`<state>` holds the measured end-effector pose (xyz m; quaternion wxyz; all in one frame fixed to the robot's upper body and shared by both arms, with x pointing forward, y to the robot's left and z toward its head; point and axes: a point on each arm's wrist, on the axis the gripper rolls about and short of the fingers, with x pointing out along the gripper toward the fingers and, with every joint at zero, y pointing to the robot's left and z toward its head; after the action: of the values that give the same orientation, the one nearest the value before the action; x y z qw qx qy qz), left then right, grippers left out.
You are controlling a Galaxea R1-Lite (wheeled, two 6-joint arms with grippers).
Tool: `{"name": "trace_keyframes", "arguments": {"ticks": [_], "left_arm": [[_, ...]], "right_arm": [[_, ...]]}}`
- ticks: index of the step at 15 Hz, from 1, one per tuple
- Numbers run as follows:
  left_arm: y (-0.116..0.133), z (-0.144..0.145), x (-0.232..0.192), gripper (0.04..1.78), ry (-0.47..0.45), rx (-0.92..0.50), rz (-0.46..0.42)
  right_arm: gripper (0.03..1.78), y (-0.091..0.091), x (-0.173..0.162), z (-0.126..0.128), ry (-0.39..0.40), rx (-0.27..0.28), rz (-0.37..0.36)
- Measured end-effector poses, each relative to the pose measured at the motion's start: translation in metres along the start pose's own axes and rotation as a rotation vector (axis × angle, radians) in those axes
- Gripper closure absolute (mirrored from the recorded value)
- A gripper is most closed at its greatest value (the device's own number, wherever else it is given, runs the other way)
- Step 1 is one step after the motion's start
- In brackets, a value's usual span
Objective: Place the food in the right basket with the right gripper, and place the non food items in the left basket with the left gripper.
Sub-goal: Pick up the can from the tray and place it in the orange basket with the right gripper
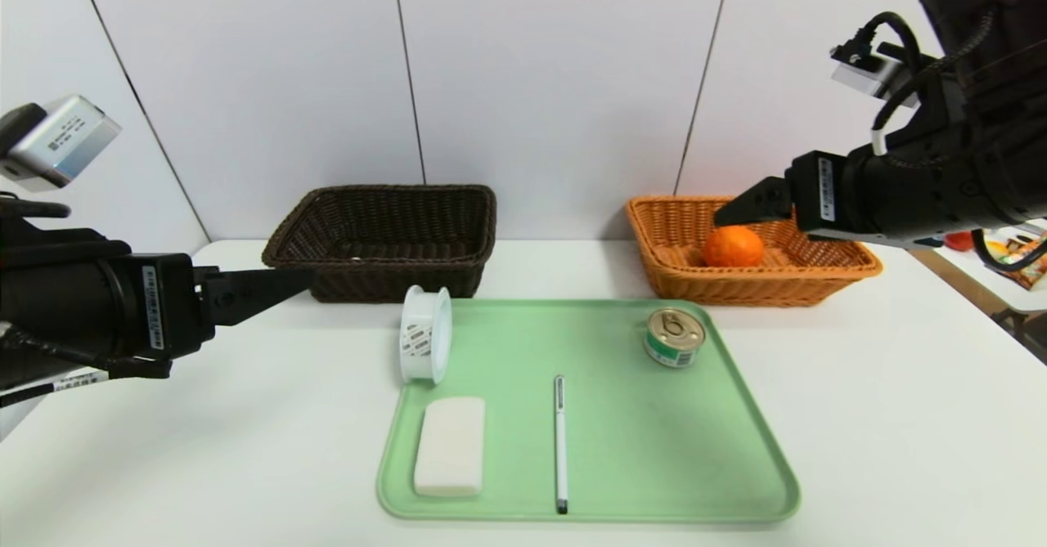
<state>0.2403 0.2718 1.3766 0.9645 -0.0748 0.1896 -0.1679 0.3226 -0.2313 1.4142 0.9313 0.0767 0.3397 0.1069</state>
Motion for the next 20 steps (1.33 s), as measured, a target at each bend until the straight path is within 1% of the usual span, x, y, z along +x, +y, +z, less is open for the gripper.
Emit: {"name": "trace_keyframes", "arguments": {"ticks": [1, 3, 5, 7, 8, 10, 12, 13, 15, 18, 20], "left_arm": [[0.000, -0.001, 0.001, 0.07, 0.006, -0.010, 0.001], [0.002, -0.003, 0.001, 0.07, 0.013, -0.024, 0.012], [0.003, -0.006, 0.003, 0.07, 0.021, -0.026, 0.024], [0.003, -0.006, 0.003, 0.07, 0.008, -0.031, 0.014], [0.003, -0.006, 0.003, 0.07, 0.005, -0.028, 0.007], [0.004, -0.007, 0.006, 0.07, 0.011, -0.030, 0.015], [0.004, -0.009, 0.011, 0.07, -0.006, -0.035, 0.015], [0.005, -0.010, 0.014, 0.07, -0.032, -0.034, 0.008], [0.005, -0.012, 0.021, 0.07, -0.066, -0.029, 0.001], [0.006, -0.017, 0.028, 0.07, -0.042, -0.030, 0.006], [0.007, -0.019, 0.031, 0.07, -0.030, -0.031, 0.008]], "right_arm": [[0.12, -0.001, -0.007, -0.003, -0.011, -0.003, -0.008], [0.12, -0.005, -0.014, -0.014, -0.012, -0.013, -0.053], [0.12, -0.012, -0.014, -0.033, 0.020, -0.032, -0.092], [0.12, -0.020, -0.013, -0.057, 0.052, -0.054, -0.110], [0.12, -0.023, -0.012, -0.065, 0.049, -0.056, -0.111], [0.12, -0.025, -0.007, -0.074, 0.010, -0.043, -0.092], [0.12, -0.028, 0.007, -0.087, -0.004, -0.045, -0.074], [0.12, -0.030, 0.018, -0.096, -0.016, -0.052, -0.066], [0.12, -0.035, 0.047, -0.116, -0.058, -0.083, -0.049], [0.12, -0.039, 0.095, -0.138, -0.181, -0.114, -0.032], [0.12, -0.040, 0.117, -0.153, -0.266, -0.125, -0.020]]}}
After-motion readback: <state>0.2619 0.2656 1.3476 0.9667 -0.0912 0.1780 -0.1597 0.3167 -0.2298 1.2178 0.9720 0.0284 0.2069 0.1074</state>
